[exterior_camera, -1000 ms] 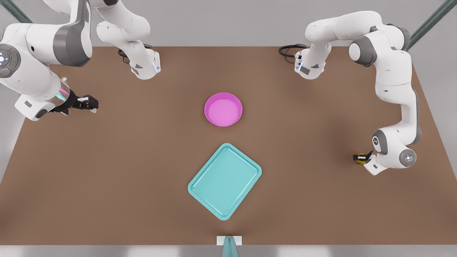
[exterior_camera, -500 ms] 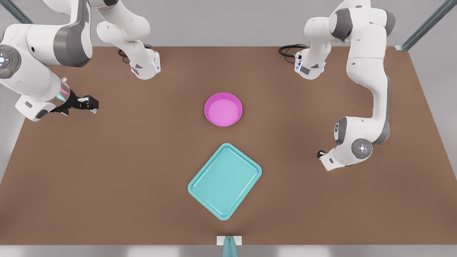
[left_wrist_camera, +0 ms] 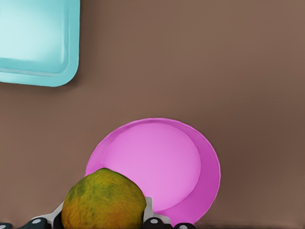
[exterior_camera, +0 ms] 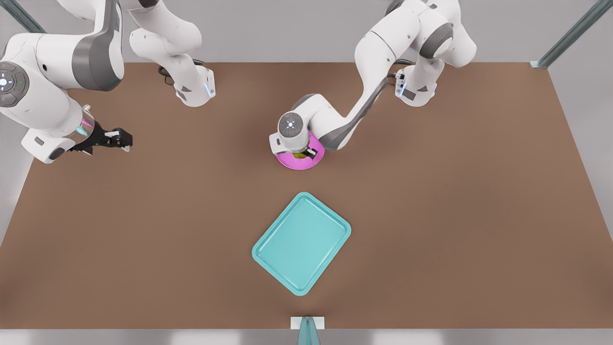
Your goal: Place the orange on the plate with the left arm and the plate on the tray with the right arm
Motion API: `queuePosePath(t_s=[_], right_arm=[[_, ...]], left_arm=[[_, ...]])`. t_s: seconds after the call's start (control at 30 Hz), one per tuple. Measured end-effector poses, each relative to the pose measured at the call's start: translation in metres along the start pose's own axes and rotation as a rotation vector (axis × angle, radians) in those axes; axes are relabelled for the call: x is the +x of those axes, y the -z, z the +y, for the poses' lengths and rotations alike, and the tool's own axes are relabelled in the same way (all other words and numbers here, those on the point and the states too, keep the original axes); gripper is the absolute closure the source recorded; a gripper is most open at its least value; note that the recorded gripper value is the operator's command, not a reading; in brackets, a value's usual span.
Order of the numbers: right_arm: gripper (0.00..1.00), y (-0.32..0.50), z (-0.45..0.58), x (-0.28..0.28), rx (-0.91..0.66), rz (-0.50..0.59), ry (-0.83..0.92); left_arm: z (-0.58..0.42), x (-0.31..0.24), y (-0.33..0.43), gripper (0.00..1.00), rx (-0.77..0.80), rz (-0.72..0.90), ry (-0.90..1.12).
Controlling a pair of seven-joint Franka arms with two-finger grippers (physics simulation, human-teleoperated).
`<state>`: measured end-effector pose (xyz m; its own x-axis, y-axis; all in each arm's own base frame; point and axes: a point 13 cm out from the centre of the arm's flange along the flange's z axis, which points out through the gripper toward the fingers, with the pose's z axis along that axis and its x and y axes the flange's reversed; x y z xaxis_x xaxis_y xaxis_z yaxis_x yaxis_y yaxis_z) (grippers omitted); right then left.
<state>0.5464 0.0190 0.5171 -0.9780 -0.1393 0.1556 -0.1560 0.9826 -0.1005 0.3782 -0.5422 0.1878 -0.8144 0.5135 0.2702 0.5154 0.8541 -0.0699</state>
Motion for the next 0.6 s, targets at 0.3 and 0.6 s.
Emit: queuePosePath(t_s=[0.3, 0.6], right_arm=[[0.0, -0.003, 0.0, -0.001, -0.001, 0.006, 0.001], [0.0, -0.202, 0.123, -0.013, -0.196, 0.238, 0.117]], left_arm=[[0.0, 0.021, -0.025, 0.0, -0.034, 0.094, 0.214], [0.446, 0.096, 0.285, 0.0, 0.136, -0.103, 0.802]])
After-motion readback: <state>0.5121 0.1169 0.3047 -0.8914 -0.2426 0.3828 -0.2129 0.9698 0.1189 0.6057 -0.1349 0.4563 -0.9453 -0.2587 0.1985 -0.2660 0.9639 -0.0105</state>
